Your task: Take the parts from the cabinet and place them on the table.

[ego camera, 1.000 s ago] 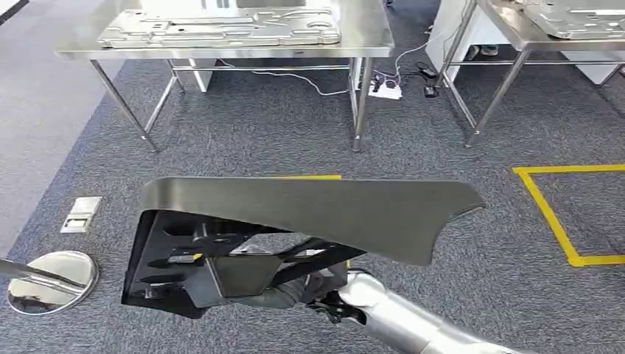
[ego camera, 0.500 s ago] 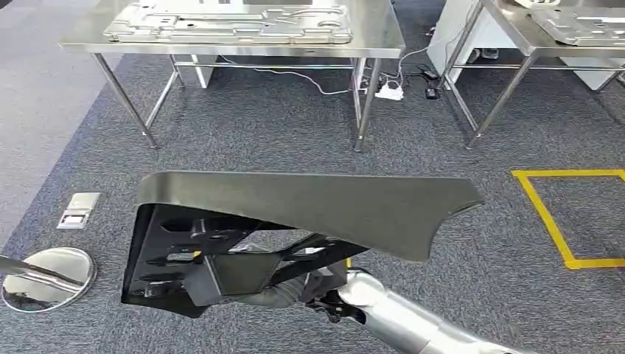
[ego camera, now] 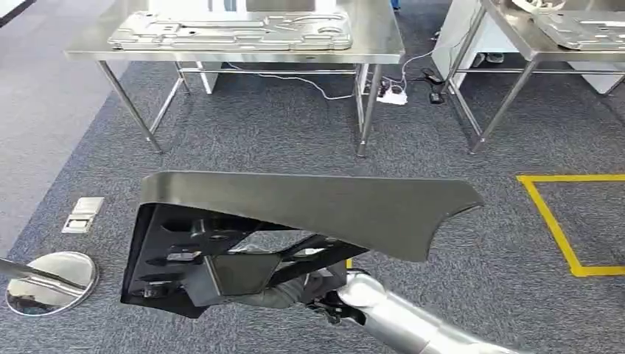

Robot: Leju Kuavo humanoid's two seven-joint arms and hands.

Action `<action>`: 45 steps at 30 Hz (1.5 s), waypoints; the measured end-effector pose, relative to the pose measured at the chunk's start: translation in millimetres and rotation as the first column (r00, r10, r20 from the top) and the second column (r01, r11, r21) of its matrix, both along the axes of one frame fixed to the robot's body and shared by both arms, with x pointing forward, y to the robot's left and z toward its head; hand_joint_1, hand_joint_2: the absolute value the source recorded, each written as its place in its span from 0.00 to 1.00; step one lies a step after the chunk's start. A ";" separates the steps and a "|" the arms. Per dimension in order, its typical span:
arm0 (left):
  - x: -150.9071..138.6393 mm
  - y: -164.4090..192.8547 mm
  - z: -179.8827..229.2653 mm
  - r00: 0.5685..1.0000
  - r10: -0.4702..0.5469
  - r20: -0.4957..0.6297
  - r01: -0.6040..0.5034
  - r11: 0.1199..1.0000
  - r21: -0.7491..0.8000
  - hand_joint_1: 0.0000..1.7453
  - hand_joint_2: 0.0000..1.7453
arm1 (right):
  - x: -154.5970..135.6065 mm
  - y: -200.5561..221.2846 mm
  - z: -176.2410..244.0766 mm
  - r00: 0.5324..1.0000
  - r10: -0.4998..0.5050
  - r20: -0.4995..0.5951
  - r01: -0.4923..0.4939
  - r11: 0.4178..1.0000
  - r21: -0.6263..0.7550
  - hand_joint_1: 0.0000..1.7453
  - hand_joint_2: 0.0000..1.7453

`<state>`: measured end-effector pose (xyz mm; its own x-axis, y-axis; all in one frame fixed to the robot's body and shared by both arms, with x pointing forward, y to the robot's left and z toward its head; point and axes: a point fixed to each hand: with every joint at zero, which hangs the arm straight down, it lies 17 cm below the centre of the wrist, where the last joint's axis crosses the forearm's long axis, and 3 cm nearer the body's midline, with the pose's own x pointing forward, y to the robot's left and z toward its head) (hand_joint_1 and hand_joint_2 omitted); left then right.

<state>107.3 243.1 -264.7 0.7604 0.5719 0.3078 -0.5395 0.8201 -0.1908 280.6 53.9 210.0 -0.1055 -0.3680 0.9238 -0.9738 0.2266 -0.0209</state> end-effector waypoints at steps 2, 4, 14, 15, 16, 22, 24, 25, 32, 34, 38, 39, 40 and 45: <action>1.1 0.1 0.3 1.000 0.002 0.003 -0.002 1.000 0.000 0.00 1.00 | -0.4 -0.1 -0.9 1.000 -0.002 -0.005 0.002 1.000 0.002 1.00 1.00; 0.7 0.2 0.2 1.000 0.003 0.003 -0.003 1.000 0.000 0.00 1.00 | -0.3 0.0 -0.8 1.000 -0.001 -0.004 0.001 1.000 0.001 1.00 1.00; -2.3 0.4 -0.2 1.000 0.003 0.000 -0.003 1.000 0.001 0.00 1.00 | 0.6 0.0 -0.1 1.000 -0.002 -0.003 0.002 1.000 0.001 1.00 1.00; -2.7 0.3 -0.2 1.000 0.004 0.000 -0.004 1.000 0.000 0.00 1.00 | 0.7 0.1 0.0 1.000 -0.002 -0.003 0.002 1.000 0.002 1.00 1.00; -2.4 0.2 -0.1 1.000 0.004 0.002 -0.004 1.000 0.000 0.00 1.00 | 1.0 0.3 0.4 1.000 -0.001 -0.001 0.001 1.000 0.001 1.00 1.00; -1.9 -0.3 0.2 1.000 0.004 0.004 -0.004 1.000 0.000 0.00 1.00 | 2.0 0.1 5.0 1.000 0.000 0.008 0.000 1.000 0.007 1.00 1.00; -0.6 -2.4 0.5 1.000 0.003 0.005 -0.003 1.000 -0.003 0.00 1.00 | 2.2 -0.6 3.1 1.000 -0.001 0.005 0.001 1.000 0.003 1.00 1.00; -1.1 -2.9 0.4 1.000 0.003 0.005 -0.003 1.000 -0.004 0.00 1.00 | 1.7 -1.0 1.4 1.000 -0.002 0.001 0.002 1.000 0.001 1.00 1.00; 0.6 -5.7 1.0 1.000 0.003 0.008 -0.003 1.000 -0.008 0.00 1.00 | 2.7 -1.2 0.0 1.000 -0.002 -0.002 0.002 1.000 -0.002 1.00 1.00; 1.2 -6.9 1.3 1.000 0.003 0.010 -0.003 1.000 -0.010 0.00 1.00 | 3.0 -1.4 0.5 1.000 -0.002 -0.004 0.002 1.000 0.000 1.00 1.00; 3.5 -6.6 1.9 1.000 0.003 0.016 -0.003 1.000 -0.009 0.00 1.00 | 3.5 0.3 5.7 1.000 0.003 0.004 -0.003 1.000 0.008 1.00 1.00; 3.3 -6.6 1.8 1.000 0.003 0.016 -0.003 1.000 -0.009 0.00 1.00 | 3.4 0.4 5.5 1.000 0.003 0.003 -0.003 1.000 0.008 1.00 1.00; 2.3 -6.6 1.6 1.000 0.003 0.014 -0.003 1.000 -0.009 0.00 1.00 | 3.2 0.4 4.4 1.000 0.003 0.001 -0.003 1.000 0.006 1.00 1.00; -1.2 -6.4 1.0 1.000 0.002 0.009 -0.002 1.000 -0.009 0.00 1.00 | 2.4 1.2 4.4 1.000 0.005 0.000 -0.005 1.000 0.007 1.00 1.00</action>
<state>106.1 236.7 -263.7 0.7567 0.5758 0.3096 -0.5392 0.8174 -0.2026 283.0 55.0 214.5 -0.1034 -0.3748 0.9213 -0.9749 0.2216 -0.0193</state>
